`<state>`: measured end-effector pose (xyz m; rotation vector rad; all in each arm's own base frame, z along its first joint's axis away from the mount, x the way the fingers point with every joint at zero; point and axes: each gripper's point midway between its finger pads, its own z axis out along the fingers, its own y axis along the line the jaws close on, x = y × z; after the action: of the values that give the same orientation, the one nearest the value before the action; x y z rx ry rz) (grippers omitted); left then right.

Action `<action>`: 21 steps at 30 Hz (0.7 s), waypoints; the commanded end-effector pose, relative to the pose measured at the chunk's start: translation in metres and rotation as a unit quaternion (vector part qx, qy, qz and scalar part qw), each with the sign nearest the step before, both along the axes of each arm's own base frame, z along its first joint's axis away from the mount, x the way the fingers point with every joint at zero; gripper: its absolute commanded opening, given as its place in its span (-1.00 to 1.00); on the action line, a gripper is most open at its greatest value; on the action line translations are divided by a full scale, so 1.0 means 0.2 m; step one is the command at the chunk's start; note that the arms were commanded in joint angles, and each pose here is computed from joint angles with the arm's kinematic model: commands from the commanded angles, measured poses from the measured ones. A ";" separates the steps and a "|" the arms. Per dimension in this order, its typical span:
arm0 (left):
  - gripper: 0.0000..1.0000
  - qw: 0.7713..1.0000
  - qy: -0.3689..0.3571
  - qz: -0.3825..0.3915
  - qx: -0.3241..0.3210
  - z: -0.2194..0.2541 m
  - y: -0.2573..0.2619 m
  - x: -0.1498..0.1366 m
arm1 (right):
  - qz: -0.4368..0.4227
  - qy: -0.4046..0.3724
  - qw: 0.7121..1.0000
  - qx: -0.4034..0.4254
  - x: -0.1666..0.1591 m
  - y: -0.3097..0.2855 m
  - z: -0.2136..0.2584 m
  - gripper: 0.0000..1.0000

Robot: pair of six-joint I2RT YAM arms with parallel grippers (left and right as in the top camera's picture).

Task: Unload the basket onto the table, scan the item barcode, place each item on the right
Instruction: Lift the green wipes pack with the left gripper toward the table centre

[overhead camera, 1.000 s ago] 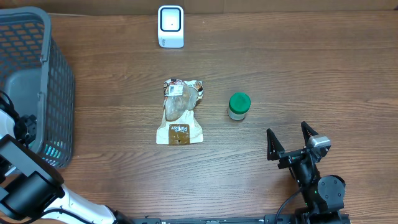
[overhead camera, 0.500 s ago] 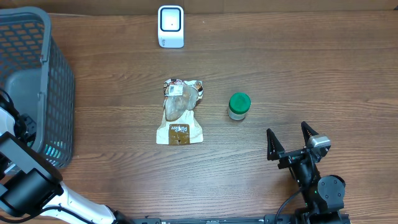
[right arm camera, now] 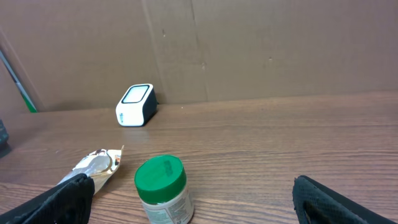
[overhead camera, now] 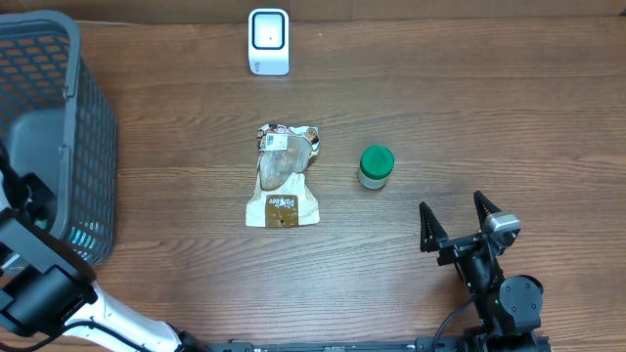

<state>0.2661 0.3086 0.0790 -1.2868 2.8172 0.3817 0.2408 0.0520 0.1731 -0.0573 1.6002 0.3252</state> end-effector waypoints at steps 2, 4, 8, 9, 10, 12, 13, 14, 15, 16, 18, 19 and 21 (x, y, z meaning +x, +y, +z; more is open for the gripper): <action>-0.91 0.992 -0.118 -0.009 0.035 0.40 -0.02 0.20 | -0.003 -0.003 1.000 0.001 0.00 0.00 -0.01 1.00; -0.91 0.986 -0.157 -0.025 0.054 0.57 -0.05 0.26 | -0.003 -0.003 1.000 0.000 0.00 0.00 -0.01 1.00; -0.91 0.967 -0.223 -0.060 0.103 0.89 -0.17 0.32 | -0.003 -0.003 1.000 0.001 0.00 0.00 -0.01 1.00; -0.92 0.962 -0.238 -0.068 0.113 0.96 -0.20 0.33 | -0.003 -0.003 1.000 0.000 0.00 0.00 -0.01 1.00; -0.92 0.956 -0.253 -0.078 0.124 1.03 -0.25 0.34 | -0.003 -0.003 1.000 0.001 0.00 0.00 -0.01 1.00; -0.91 0.944 -0.281 -0.095 0.142 1.16 -0.33 0.34 | -0.003 -0.003 1.000 0.001 0.00 0.00 -0.01 1.00; -0.91 0.938 -0.294 -0.103 0.151 1.22 -0.37 0.34 | -0.003 -0.003 1.000 0.000 0.00 0.00 -0.01 1.00; -0.92 0.933 -0.304 -0.107 0.158 1.27 -0.41 0.33 | -0.003 -0.003 1.000 0.001 0.00 0.00 -0.01 1.00; -0.91 0.928 -0.316 -0.113 0.165 1.33 -0.46 0.32 | -0.003 -0.003 1.000 0.001 0.00 0.00 -0.01 1.00; -0.91 0.922 -0.328 -0.121 0.169 1.38 -0.51 0.31 | -0.003 -0.003 1.000 0.000 0.00 0.00 -0.01 1.00; -0.91 0.911 -0.347 -0.141 0.174 1.47 -0.61 0.29 | -0.003 -0.003 1.000 0.001 0.00 0.00 -0.01 1.00; -0.91 0.906 -0.354 -0.150 0.174 1.50 -0.66 0.28 | -0.003 -0.003 1.000 0.000 0.00 0.00 -0.01 1.00; -0.91 0.900 -0.367 -0.166 0.166 1.54 -0.77 0.25 | -0.003 -0.003 1.000 0.000 0.00 0.00 -0.01 1.00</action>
<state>0.3229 0.1778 0.3637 -0.6931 2.1955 0.3016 0.2408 0.0520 0.1732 -0.0570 1.5999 0.3255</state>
